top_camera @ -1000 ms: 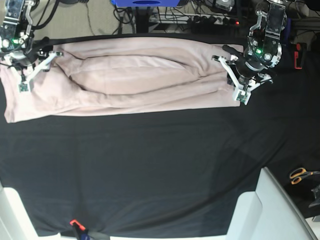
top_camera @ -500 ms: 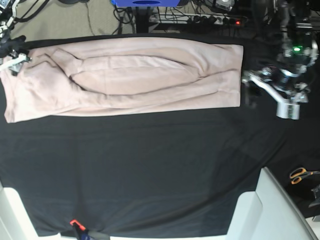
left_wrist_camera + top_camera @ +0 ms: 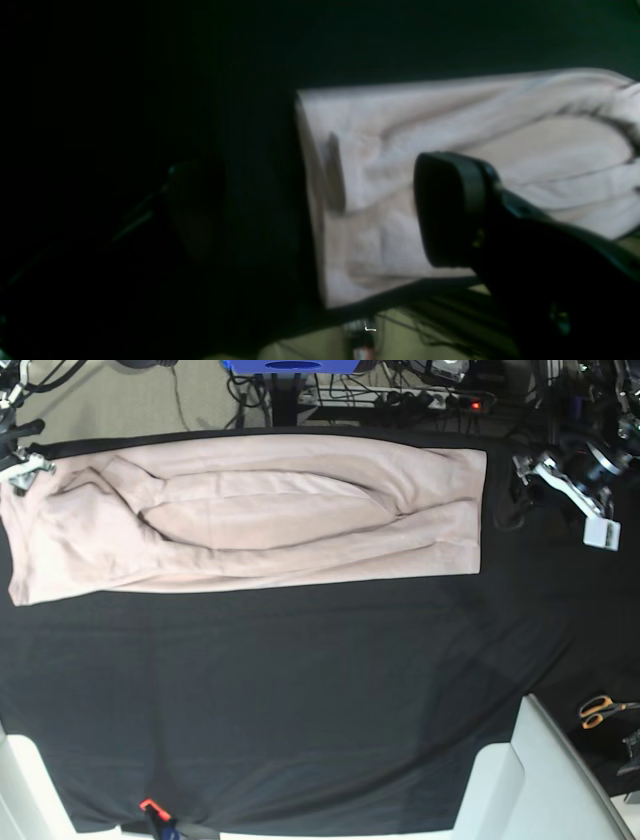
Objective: Fold the T-shirt properly
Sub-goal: 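Grasp the end of the pink strip with the left gripper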
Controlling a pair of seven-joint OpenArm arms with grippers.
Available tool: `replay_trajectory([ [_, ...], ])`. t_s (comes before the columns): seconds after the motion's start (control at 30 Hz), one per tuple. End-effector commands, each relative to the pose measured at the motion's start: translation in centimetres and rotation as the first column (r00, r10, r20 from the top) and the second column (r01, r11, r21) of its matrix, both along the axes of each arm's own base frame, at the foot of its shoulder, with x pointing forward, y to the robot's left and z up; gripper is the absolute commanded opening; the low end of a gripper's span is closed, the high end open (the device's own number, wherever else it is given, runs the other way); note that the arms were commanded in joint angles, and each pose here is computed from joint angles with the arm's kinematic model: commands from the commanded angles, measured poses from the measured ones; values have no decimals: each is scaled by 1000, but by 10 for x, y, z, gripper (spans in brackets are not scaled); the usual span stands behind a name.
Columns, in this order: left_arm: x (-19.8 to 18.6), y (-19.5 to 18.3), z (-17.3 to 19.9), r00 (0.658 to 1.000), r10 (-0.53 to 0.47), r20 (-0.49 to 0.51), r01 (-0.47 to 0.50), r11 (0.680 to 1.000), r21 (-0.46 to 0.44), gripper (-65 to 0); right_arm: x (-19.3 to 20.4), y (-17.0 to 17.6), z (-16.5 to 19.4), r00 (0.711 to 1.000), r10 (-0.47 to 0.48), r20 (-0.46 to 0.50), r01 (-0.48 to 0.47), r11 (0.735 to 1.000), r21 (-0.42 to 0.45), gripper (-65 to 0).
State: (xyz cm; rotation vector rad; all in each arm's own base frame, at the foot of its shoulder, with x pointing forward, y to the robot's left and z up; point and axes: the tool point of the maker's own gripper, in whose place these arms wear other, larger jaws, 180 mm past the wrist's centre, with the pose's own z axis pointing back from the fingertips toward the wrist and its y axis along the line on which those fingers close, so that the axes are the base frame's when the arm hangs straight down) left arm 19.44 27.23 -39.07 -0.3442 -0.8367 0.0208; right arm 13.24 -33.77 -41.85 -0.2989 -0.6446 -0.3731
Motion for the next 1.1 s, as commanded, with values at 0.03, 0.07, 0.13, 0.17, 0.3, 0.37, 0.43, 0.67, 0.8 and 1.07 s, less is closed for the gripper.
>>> replay_trajectory([
  [0.03, 5, 14, -7, 999, 48, 3, -48, 998, -35, -72, 9, 1, 9, 997, 67, 32, -67, 998, -14, -252],
  [0.07, 4, 18, -17, 997, 73, -18, -73, 996, -53, -72, 10, 5, 9, 995, 99, 31, -99, 995, -6, -252],
  [0.13, 4, 24, -29, 993, 109, -45, -112, 991, -78, -72, 12, 11, 8, 989, 147, 27, -147, 989, 5, -252],
  [0.17, 4, 25, -35, 991, 122, -58, -127, 988, -90, -72, 12, 14, 6, 987, 160, 25, -160, 987, 11, -252],
  [0.3, 9, 18, -46, 987, 147, -69, -155, 979, -132, -72, 12, 16, 5, 985, 170, 23, -170, 985, 19, -254],
  [0.37, 11, 6, -48, 988, 139, -67, -147, 977, -153, -72, 7, 18, -4, 987, 161, 9, -162, 986, 41, -254],
  [0.43, 15, -13, -52, 993, 90, -75, -102, 979, -176, -72, 3, 20, -11, 988, 156, -4, -155, 986, 61, -254],
  [0.67, 15, -37, -62, 994, 43, -96, -62, 976, -208, -72, -1, 22, -22, 989, 147, 2, -146, 986, 84, -254],
  [0.8, 20, -39, -67, 993, 42, -107, -64, 976, -210, -81, -2, 21, -21, 989, 148, 7, -148, 986, 79, -254],
  [1.07, 8, -62, -101, 976, -34, -213, -11, 978, -209, -336, -2, 21, -20, 989, 149, 11, -149, 986, 77, -254],
])
